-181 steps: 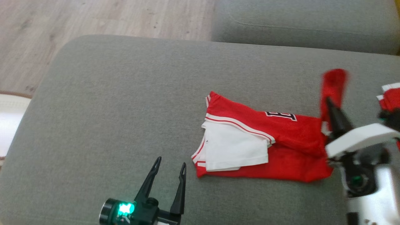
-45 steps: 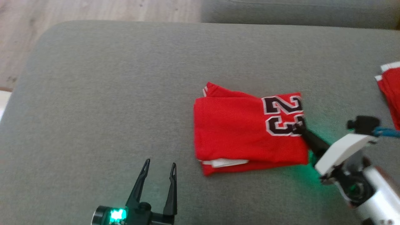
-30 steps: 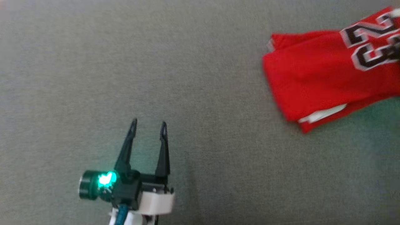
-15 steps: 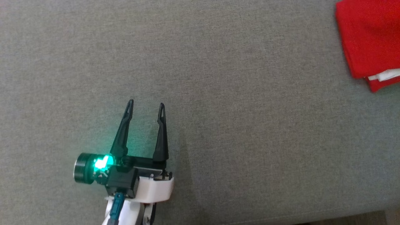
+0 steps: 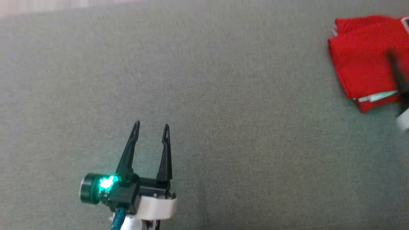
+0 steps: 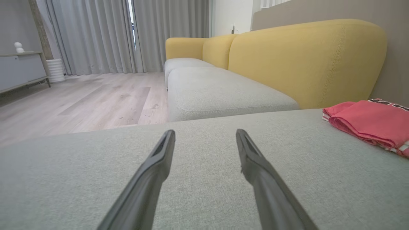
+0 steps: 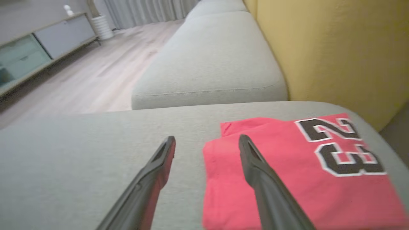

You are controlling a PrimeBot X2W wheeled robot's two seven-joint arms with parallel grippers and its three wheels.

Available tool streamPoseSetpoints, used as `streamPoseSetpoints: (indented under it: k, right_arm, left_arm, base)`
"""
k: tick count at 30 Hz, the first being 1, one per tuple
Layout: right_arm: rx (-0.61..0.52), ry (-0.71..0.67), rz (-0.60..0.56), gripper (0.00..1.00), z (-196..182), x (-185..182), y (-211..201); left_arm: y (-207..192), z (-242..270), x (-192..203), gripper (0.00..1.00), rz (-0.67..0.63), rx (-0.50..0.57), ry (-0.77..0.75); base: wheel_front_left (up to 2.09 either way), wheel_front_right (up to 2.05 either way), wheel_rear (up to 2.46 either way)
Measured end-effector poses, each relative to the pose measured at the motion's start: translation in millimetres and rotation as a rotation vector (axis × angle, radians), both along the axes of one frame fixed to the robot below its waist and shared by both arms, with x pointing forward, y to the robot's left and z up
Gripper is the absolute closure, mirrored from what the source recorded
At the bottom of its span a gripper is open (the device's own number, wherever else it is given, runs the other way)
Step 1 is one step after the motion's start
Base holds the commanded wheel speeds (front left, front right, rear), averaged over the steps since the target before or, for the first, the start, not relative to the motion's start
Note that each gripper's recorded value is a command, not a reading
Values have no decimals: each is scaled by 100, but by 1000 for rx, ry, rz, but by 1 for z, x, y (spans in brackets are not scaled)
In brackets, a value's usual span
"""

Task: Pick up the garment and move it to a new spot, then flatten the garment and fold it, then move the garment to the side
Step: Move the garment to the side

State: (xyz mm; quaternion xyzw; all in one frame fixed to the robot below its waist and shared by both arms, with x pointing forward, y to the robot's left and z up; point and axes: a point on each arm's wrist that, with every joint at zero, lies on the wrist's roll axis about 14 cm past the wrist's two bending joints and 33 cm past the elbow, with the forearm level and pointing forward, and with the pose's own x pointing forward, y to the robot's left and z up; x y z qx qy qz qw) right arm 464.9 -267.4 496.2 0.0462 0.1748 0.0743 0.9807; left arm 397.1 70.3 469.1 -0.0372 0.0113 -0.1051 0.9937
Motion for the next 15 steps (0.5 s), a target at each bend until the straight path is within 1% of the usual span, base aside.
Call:
streamPoseSetpoints:
  k: [3,4,8,10,11,15]
  right_arm:
    - [59,-20,52,0,-8,-23,36]
    - [59,-20,52,0,-8,-23,36]
    - [133,-72,104,0,-12,-57,78]
    - [140,-110,127,0,-12,-74,95]
    - [144,-158,143,0,-11,-90,109]
    - [167,-262,148,0,-9,-116,130]
  left_arm:
    - [3,13,-13,0,7,2,-29]
    - [3,13,-13,0,7,2,-29]
    - [7,28,-34,0,10,-11,-63]
    - [11,32,-48,0,20,-15,-70]
    - [15,34,-61,0,36,-15,-77]
    - [27,43,-80,0,76,-17,-108]
  base:
    - [0,0,0]
    - [0,0,0]
    - [0,0,0]
    - [0,0,0]
    - [0,0,0]
    - [0,0,0]
